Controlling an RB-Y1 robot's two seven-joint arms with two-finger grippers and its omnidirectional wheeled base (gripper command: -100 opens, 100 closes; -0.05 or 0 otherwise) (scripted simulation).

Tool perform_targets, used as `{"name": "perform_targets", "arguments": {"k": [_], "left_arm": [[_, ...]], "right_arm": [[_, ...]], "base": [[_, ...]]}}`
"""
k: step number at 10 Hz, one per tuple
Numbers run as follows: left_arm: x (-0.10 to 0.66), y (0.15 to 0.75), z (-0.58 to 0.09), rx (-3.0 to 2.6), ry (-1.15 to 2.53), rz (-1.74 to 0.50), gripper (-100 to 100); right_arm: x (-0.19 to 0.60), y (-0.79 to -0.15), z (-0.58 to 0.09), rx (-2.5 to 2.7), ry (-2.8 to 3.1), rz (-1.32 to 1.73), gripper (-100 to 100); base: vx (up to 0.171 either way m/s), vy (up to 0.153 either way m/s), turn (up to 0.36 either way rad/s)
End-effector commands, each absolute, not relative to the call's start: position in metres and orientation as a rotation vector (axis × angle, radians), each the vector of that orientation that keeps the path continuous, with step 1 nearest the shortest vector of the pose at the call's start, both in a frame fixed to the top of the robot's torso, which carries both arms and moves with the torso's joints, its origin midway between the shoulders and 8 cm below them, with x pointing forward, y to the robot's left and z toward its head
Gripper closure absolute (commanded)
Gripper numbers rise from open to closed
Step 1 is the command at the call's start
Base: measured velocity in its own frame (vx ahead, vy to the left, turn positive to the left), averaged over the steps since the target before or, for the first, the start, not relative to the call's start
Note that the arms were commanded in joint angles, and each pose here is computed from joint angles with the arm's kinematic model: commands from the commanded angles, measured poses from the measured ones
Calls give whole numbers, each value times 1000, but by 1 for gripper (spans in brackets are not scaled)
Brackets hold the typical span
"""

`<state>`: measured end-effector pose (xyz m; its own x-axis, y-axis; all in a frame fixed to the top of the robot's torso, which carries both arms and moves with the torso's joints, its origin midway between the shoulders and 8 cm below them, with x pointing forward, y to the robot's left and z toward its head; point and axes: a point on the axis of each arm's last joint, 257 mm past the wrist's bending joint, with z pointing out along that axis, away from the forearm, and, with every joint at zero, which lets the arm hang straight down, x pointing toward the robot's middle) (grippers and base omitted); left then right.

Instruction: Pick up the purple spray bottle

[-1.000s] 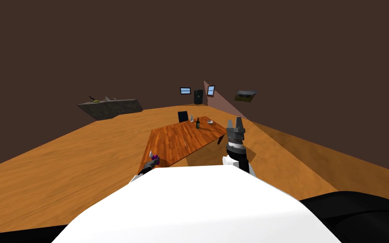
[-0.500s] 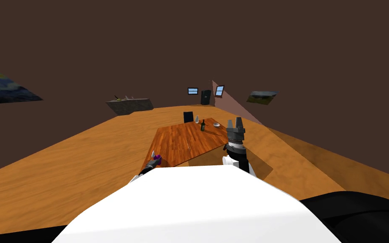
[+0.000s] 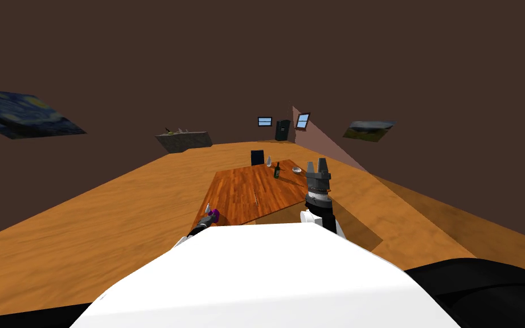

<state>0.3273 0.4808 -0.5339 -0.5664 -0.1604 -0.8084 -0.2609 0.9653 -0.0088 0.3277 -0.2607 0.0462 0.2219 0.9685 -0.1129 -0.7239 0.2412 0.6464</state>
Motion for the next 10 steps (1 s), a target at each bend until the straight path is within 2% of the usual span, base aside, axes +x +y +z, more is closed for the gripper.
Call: {"name": "perform_targets", "arguments": {"k": [1,3,4,5,10], "left_arm": [[327,481,-534,-295,2184,138,100],[327,480,-534,-295,2183,137,100],[327,480,-534,-295,2183,137,0],[326,485,-533,-335,2180,154,100],[318,505,-527,-478,2159,226,100]], "right_arm": [[328,-261,46,521,563,1244,0],[328,-261,46,521,563,1244,0],[328,-261,46,521,563,1244,0],[328,-261,46,521,563,1244,0],[328,-261,46,520,563,1245,0]], "base": [[0,0,0],[0,0,0],[0,0,0],[-71,36,-271],[-162,44,-309]]}}
